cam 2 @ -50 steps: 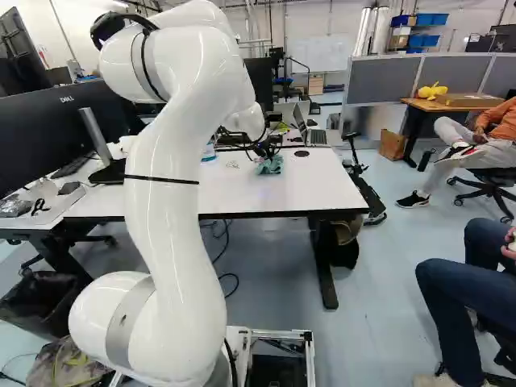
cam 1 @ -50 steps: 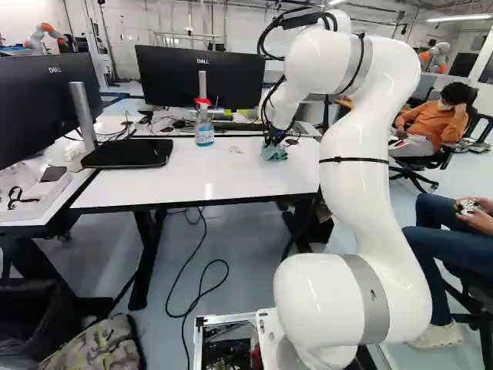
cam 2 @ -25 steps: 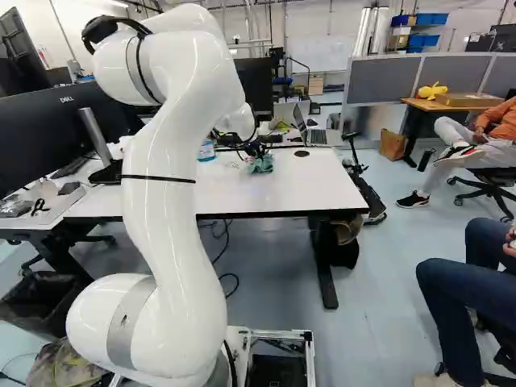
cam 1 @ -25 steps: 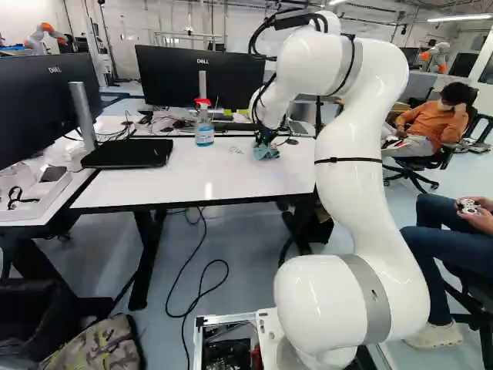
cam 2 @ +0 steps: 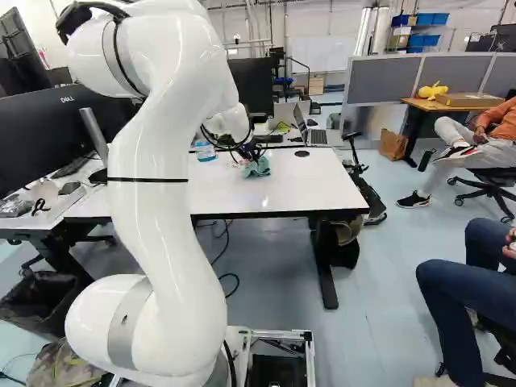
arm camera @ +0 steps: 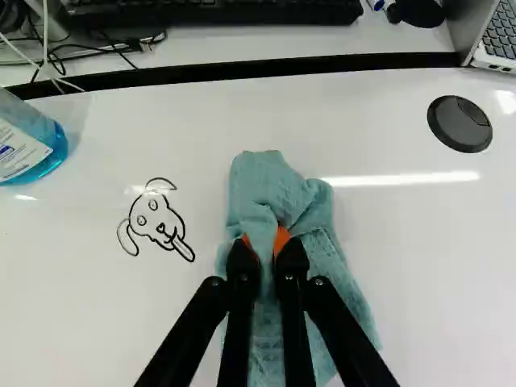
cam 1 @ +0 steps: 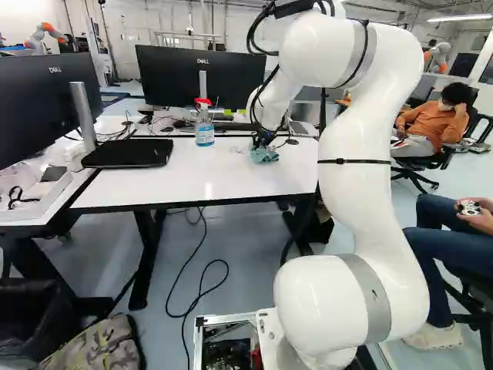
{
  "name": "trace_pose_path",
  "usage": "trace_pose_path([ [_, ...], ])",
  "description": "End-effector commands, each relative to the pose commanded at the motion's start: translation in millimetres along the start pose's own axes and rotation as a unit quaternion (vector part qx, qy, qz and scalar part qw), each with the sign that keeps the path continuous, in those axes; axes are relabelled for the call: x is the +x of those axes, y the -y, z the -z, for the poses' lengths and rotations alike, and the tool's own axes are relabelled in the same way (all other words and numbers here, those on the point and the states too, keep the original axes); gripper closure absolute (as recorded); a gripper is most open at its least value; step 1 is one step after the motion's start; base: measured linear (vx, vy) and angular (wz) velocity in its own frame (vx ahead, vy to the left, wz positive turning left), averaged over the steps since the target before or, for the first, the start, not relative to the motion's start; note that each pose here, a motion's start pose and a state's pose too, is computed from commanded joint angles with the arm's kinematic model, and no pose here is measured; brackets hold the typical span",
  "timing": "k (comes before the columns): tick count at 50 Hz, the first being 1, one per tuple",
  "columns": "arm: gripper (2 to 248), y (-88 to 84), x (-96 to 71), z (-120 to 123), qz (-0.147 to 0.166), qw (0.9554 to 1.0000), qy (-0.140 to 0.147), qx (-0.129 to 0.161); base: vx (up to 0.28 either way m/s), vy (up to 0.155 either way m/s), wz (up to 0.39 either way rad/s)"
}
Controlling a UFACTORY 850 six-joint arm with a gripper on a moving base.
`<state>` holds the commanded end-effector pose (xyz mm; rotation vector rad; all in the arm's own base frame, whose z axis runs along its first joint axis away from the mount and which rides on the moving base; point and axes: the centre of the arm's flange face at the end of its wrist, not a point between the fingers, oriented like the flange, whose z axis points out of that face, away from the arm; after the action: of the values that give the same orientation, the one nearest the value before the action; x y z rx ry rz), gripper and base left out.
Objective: Clean the table with the green towel
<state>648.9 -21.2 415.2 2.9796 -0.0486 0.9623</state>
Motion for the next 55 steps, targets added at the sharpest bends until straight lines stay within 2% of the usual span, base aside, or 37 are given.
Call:
trace_pose_path([
  [11, 213, -8.2, -13.9, 12, -0.005, 1.0000, 0.007, -0.004, 0.000, 0.000, 0.000],
  [27, 213, -31.2, -29.0, 24, -0.021, 0.9996, 0.014, -0.015, 0.000, 0.000, 0.000],
  [38, 213, -32.8, -28.3, 27, -0.022, 0.9996, 0.012, -0.015, 0.000, 0.000, 0.000],
  [55, 213, -32.5, -21.1, 46, -0.022, 0.9996, -0.003, -0.016, 0.000, 0.000, 0.000],
])
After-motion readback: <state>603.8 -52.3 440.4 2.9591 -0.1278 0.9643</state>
